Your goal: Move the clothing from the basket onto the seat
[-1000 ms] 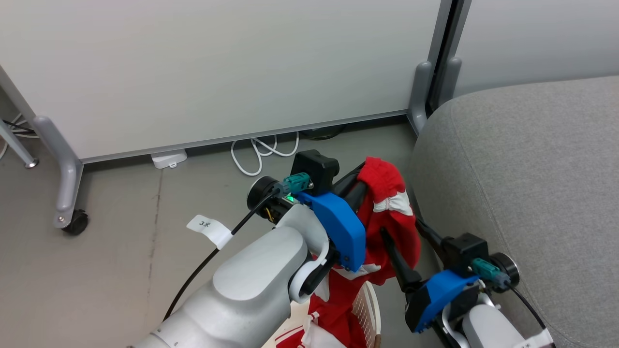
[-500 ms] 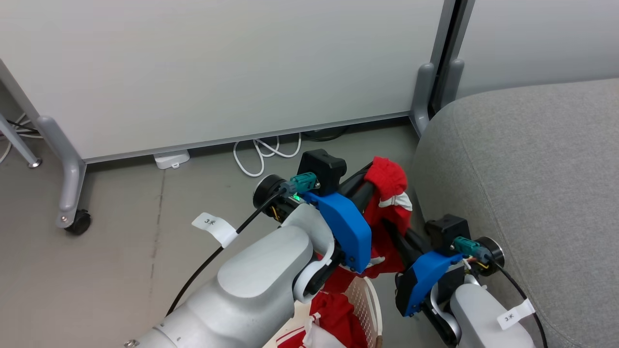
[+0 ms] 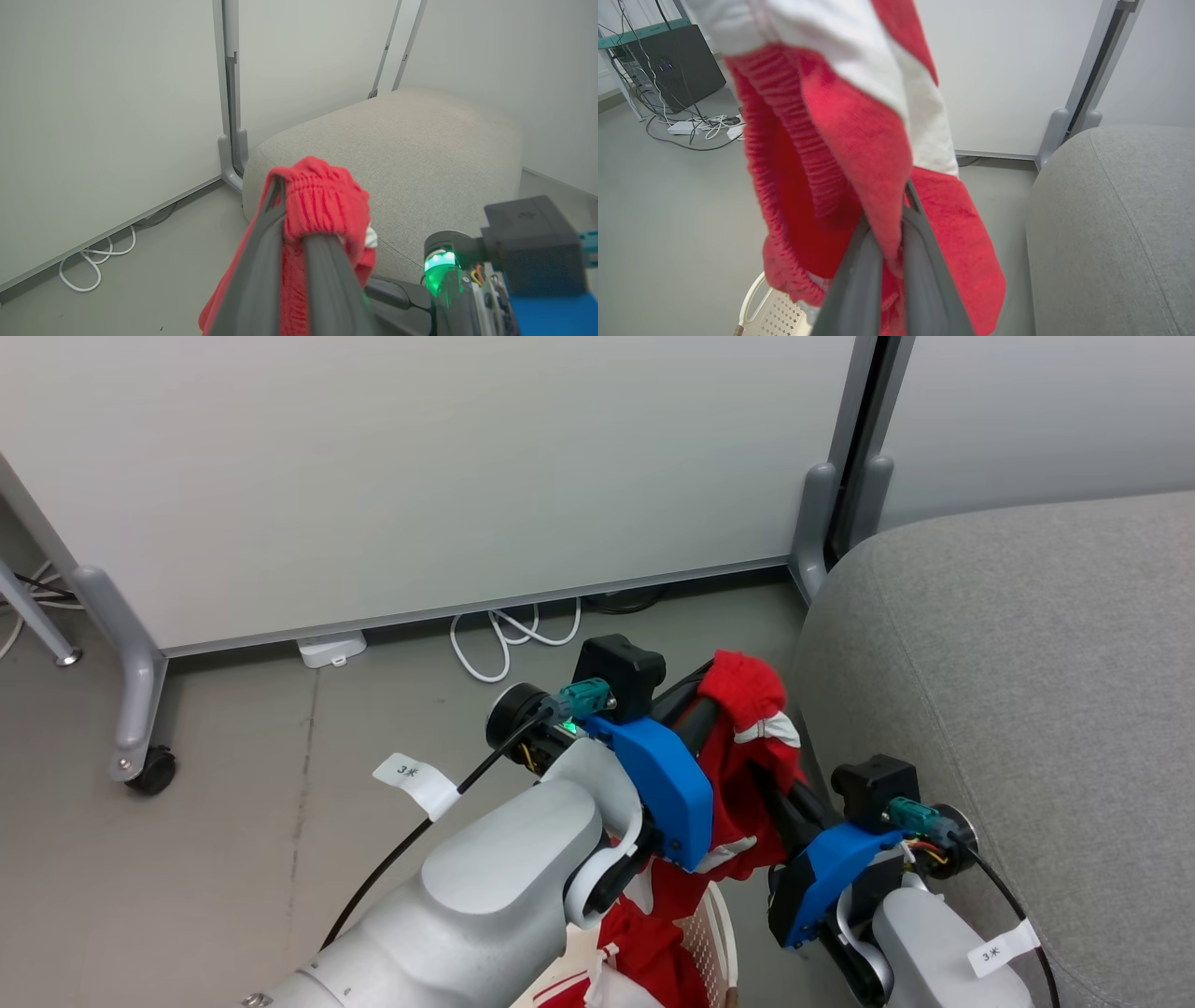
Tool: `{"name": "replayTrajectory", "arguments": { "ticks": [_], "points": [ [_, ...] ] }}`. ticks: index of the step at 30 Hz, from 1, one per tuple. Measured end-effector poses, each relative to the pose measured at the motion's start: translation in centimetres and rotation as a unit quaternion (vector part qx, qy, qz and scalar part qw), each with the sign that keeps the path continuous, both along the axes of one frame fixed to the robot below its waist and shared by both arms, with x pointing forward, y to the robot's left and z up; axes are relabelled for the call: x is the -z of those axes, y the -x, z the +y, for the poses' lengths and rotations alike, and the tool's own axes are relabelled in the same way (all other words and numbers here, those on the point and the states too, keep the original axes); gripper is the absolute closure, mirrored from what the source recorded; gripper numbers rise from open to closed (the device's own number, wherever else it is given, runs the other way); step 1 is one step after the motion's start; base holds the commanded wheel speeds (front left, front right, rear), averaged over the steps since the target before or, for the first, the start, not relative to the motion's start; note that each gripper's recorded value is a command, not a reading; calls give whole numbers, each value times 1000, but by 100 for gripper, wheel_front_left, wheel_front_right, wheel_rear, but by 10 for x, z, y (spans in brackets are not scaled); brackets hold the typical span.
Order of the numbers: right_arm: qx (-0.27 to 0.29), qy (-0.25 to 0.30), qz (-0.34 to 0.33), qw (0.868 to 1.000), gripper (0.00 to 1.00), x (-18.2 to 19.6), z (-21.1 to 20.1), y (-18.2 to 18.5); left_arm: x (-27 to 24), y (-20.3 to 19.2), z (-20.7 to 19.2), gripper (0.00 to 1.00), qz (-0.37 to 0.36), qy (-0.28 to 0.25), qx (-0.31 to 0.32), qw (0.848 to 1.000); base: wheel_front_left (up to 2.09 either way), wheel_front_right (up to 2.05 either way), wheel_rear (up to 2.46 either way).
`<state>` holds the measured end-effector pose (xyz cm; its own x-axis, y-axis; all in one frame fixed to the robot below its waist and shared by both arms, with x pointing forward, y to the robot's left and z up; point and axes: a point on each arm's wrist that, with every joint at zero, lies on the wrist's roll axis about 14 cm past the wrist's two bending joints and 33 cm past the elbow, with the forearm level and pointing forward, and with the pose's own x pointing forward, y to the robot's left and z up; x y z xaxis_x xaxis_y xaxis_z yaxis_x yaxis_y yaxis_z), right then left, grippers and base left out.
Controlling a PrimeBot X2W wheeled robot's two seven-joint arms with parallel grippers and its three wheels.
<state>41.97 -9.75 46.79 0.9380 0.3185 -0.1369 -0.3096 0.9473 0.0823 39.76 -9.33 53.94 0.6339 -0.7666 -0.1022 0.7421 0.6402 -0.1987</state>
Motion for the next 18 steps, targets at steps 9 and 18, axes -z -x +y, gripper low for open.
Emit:
{"name": "replayTrajectory", "arguments": {
  "ticks": [9, 18],
  "points": [
    [6, -3, -5, 1000, 100, -3, -3, 0, -4, 2, 4, 0, -18, 9, -4, 1000, 0, 0, 0],
    [29, -9, -21, 999, 100, -13, -16, -4, 13, 1, 36, 0, -18, 21, -46, 999, 0, 0, 0]
  ]
}}
